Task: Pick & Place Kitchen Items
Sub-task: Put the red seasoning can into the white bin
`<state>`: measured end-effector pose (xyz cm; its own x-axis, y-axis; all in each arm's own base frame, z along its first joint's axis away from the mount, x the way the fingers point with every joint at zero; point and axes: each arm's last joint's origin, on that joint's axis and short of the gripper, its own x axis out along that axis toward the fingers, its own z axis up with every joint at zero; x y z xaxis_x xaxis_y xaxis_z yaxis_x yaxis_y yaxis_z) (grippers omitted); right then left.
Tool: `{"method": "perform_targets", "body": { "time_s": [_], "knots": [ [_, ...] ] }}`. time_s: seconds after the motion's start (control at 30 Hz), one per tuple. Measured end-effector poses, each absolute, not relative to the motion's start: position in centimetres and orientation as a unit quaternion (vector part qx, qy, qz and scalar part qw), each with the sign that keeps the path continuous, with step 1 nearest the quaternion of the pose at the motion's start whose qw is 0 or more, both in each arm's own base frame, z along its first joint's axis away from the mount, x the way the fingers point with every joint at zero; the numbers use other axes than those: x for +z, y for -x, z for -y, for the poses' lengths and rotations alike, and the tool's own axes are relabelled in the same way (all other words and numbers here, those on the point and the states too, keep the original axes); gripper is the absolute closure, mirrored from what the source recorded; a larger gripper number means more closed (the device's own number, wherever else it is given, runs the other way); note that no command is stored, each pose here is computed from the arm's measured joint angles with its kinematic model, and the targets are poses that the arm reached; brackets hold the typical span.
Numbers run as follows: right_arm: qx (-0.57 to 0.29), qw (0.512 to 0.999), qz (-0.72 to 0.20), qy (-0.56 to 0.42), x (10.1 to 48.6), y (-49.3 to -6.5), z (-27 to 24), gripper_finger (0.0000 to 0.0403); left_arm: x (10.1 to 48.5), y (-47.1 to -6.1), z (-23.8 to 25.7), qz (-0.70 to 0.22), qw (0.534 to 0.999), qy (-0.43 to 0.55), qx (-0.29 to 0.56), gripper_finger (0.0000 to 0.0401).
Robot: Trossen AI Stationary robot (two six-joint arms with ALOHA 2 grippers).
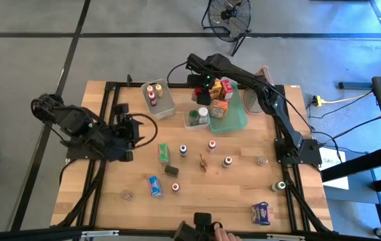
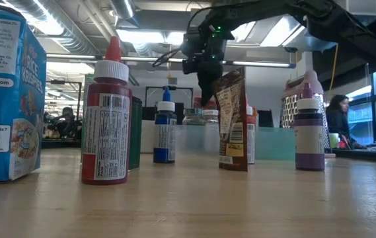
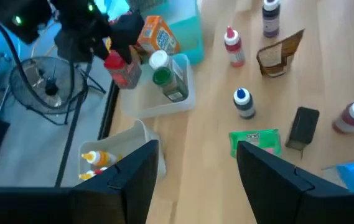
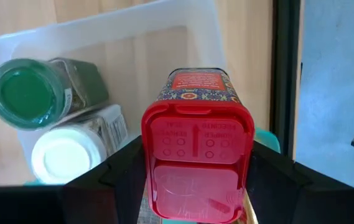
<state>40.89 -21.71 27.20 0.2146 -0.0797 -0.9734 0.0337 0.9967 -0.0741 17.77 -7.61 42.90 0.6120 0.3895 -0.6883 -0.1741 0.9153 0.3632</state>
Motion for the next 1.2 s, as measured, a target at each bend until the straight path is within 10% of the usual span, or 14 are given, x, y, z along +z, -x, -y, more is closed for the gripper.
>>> {"method": "perform_targets", "body": {
  "time_s": [1.2],
  "knots": [
    [0.015,0.745,-0.666,0.039,22.1,-42.2,22.7,0.0169,41.8,-17.9,2.7,-0.298,0.948,-0.012,-0.111,0.0189]
  ]
}}
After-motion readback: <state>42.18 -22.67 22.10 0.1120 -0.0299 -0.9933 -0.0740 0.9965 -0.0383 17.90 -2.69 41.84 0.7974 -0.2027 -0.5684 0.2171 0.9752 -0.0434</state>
